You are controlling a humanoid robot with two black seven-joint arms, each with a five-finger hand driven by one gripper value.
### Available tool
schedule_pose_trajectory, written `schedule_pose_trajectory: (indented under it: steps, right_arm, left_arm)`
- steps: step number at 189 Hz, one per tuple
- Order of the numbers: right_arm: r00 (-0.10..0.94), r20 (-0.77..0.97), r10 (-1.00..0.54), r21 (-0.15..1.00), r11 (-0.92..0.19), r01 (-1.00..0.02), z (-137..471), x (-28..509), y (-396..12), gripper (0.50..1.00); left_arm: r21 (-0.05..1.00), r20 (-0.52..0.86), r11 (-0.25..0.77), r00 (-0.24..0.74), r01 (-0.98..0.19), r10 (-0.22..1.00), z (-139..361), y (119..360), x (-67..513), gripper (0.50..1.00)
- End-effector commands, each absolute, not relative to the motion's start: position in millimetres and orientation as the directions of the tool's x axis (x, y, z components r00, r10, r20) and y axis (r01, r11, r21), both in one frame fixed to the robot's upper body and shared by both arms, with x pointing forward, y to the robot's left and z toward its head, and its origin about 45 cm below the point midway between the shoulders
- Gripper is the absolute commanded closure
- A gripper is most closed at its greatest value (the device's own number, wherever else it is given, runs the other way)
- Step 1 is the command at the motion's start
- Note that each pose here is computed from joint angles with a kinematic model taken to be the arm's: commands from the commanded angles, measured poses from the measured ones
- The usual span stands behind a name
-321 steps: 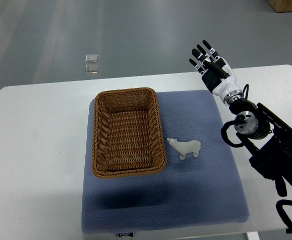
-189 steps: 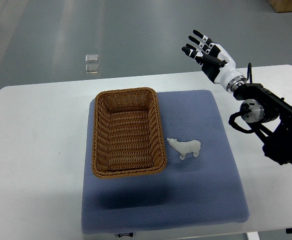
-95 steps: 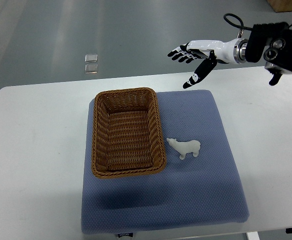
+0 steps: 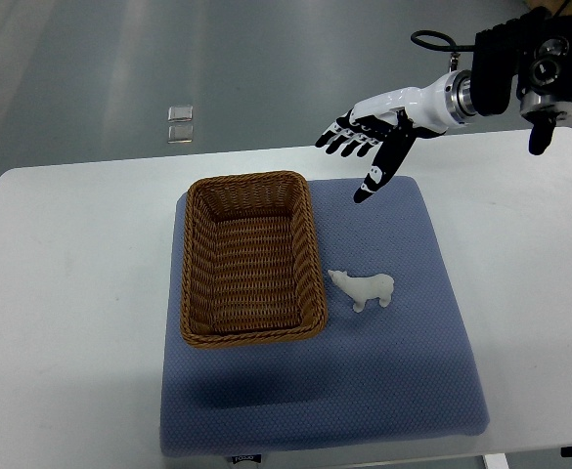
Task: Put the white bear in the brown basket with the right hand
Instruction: 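Swing the right hand over the mat toward the white bear figurine, then lower the right hand onto the white bear and close fingers around it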
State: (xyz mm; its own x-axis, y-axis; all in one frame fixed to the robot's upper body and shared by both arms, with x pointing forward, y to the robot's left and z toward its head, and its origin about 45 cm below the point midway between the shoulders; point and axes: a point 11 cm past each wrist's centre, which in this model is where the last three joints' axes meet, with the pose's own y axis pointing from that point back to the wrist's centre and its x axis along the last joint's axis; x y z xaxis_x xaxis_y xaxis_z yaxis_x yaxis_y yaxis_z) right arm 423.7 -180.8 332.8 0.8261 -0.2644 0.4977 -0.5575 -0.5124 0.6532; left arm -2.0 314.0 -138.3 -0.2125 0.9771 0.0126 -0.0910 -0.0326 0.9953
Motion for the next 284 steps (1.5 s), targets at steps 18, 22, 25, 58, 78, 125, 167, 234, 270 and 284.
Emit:
schedule_pose_trajectory:
  steps: [18,22,25,58,78,125,167,234,270,284]
  right_arm:
    - [0.820,0.466,-0.333,0.656,-0.491,-0.573,296,406,-193,0.579]
    - [0.821,0.467,-0.330,0.660,-0.488,-0.571,292,403,-195,0.579]
    - [0.820,0.470,-0.328,0.662,-0.483,-0.573,289,400,-198,0.579]
    - [0.813,0.481,-0.329,0.672,-0.457,-0.582,268,387,-209,0.583]
    - [0.808,0.487,-0.332,0.676,-0.442,-0.589,256,383,-213,0.583]
    - [0.822,0.478,-0.308,0.702,-0.429,-0.569,220,366,-218,0.589]
    - [0.821,0.481,-0.306,0.706,-0.420,-0.570,198,355,-225,0.599]
    - [0.826,0.459,-0.327,0.684,-0.464,-0.563,190,350,-208,0.632]
    - [0.825,0.451,-0.339,0.676,-0.473,-0.564,185,346,-208,0.632]
    - [0.825,0.455,-0.336,0.676,-0.472,-0.566,184,346,-208,0.642]
  left_arm:
    - [0.996,0.014,-0.032,-0.213,-0.085,0.977,-138,314,-2,0.500]
    - [0.996,0.014,-0.032,-0.213,-0.085,0.977,-138,314,-2,0.500]
    - [0.996,0.014,-0.032,-0.213,-0.085,0.977,-138,314,-2,0.500]
    - [0.996,0.015,-0.034,-0.214,-0.083,0.977,-138,315,-2,0.500]
    - [0.996,0.015,-0.034,-0.214,-0.083,0.977,-138,315,-2,0.500]
    - [0.996,0.015,-0.034,-0.214,-0.083,0.977,-138,315,-2,0.500]
    - [0.996,0.014,-0.032,-0.212,-0.083,0.977,-138,314,-2,0.500]
    - [0.996,0.015,-0.034,-0.212,-0.083,0.977,-138,314,-2,0.500]
    - [0.996,0.015,-0.034,-0.212,-0.083,0.977,-138,314,-2,0.500]
    - [0.996,0.015,-0.034,-0.212,-0.083,0.977,-138,314,-2,0.500]
